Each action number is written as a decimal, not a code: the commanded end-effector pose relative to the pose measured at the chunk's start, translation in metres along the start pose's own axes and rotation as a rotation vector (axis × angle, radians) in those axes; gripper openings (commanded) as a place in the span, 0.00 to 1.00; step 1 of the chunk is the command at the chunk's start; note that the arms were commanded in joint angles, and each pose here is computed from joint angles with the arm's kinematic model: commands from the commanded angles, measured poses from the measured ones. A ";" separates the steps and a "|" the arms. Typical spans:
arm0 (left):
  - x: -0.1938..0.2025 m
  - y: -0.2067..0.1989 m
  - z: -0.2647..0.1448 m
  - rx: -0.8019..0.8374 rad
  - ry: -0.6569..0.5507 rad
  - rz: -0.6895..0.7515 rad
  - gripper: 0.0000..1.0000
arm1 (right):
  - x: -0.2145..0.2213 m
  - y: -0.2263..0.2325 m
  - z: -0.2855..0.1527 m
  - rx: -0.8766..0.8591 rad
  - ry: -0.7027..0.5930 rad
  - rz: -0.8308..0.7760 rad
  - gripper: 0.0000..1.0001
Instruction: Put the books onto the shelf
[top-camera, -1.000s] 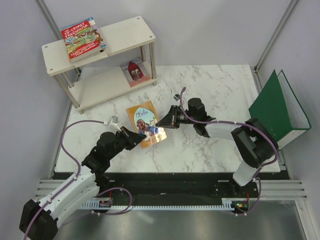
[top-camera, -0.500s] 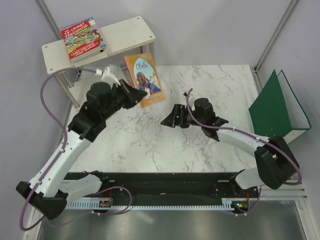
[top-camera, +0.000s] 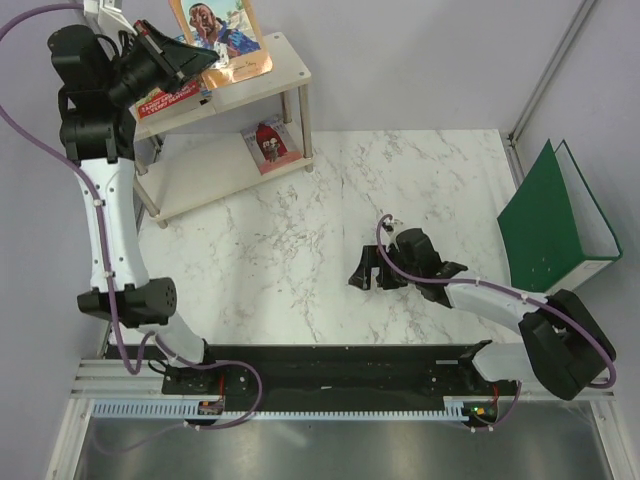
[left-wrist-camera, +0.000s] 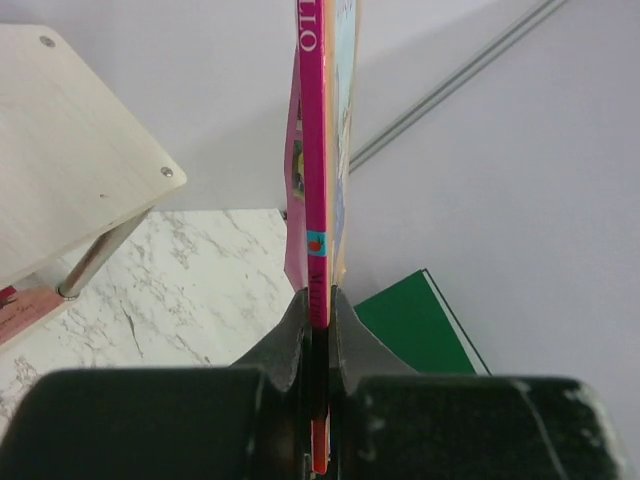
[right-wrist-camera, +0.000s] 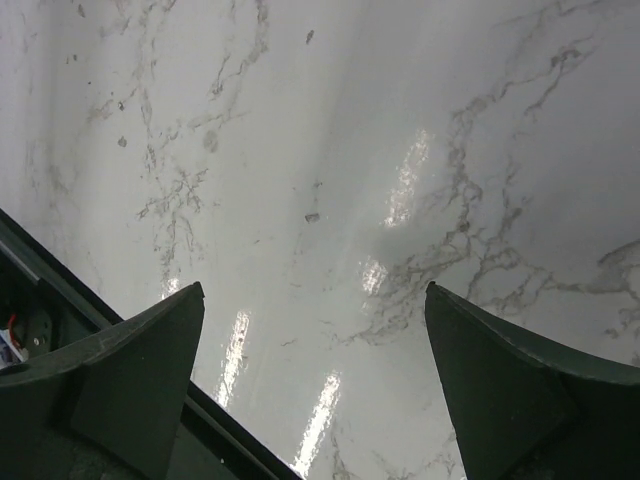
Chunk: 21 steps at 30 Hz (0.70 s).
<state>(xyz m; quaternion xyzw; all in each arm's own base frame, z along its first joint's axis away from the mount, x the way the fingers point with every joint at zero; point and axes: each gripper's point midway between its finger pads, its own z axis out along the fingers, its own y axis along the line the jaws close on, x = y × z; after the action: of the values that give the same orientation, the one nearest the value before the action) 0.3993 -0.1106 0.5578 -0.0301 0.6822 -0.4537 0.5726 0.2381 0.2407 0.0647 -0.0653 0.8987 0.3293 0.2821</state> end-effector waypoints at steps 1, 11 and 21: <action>0.006 0.019 -0.005 0.107 0.185 -0.185 0.02 | -0.010 -0.009 -0.011 0.058 -0.081 -0.068 0.98; -0.044 0.083 -0.032 0.106 0.125 -0.324 0.02 | 0.017 -0.029 -0.017 0.107 -0.046 -0.073 0.98; -0.062 0.129 -0.050 0.055 0.091 -0.405 0.02 | 0.045 -0.031 -0.014 0.063 -0.012 -0.006 0.98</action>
<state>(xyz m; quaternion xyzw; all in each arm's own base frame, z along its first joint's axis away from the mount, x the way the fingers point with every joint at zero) 0.4431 0.0209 0.5191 -0.1356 0.6769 -0.5592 0.4591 0.2140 0.2090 0.0373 -0.0659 0.9070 0.2850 0.3031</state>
